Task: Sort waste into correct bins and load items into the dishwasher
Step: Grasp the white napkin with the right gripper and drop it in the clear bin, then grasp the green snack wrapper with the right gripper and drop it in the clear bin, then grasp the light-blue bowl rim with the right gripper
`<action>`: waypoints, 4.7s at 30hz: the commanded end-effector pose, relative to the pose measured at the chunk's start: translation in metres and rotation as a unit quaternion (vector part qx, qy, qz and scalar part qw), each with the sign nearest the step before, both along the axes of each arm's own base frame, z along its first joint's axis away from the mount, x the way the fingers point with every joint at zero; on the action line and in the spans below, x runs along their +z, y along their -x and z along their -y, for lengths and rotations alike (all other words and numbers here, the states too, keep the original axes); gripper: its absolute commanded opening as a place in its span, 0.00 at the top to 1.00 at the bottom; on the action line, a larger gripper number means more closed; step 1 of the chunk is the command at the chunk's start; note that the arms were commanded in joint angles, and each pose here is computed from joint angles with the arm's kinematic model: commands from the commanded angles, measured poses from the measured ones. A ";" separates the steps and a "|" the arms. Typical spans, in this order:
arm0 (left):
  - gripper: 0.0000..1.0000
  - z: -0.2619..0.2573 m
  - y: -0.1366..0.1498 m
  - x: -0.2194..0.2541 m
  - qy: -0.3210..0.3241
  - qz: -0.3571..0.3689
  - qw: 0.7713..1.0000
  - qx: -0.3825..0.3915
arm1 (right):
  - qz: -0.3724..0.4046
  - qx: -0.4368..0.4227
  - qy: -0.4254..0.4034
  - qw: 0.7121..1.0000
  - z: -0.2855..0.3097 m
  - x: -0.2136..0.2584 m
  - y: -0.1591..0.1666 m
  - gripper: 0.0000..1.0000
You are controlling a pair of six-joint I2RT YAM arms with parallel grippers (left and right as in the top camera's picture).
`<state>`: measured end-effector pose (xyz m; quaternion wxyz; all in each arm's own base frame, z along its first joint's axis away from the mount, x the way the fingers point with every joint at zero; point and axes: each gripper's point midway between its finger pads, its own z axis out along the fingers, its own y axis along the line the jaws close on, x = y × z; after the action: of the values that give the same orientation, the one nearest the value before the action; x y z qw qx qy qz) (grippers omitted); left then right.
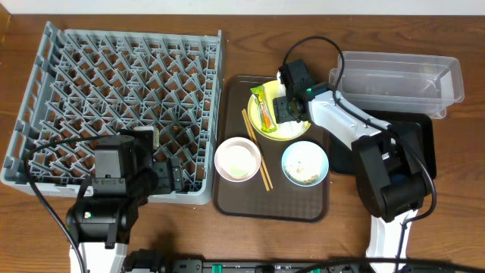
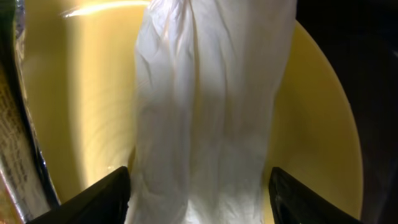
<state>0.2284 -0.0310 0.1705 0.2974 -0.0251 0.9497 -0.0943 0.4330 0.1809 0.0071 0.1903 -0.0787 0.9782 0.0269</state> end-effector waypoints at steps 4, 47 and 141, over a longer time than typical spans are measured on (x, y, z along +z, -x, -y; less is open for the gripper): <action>0.12 0.001 -0.003 0.010 0.007 0.012 1.000 0.003 | 0.026 -0.005 -0.017 1.000 -0.009 0.024 -0.009 0.99; 0.12 0.001 0.000 0.009 0.007 0.006 1.000 0.003 | 0.076 0.063 -0.065 0.993 -0.056 0.071 -0.014 0.17; 0.12 0.001 0.006 0.004 0.006 -0.011 1.000 0.003 | -0.042 0.124 -0.003 0.991 -0.031 0.055 0.173 0.99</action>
<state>0.2196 -0.0309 0.1652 0.2771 -0.0269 0.9559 -0.0935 0.2457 0.1918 0.0337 0.1092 -0.2001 0.9735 0.0159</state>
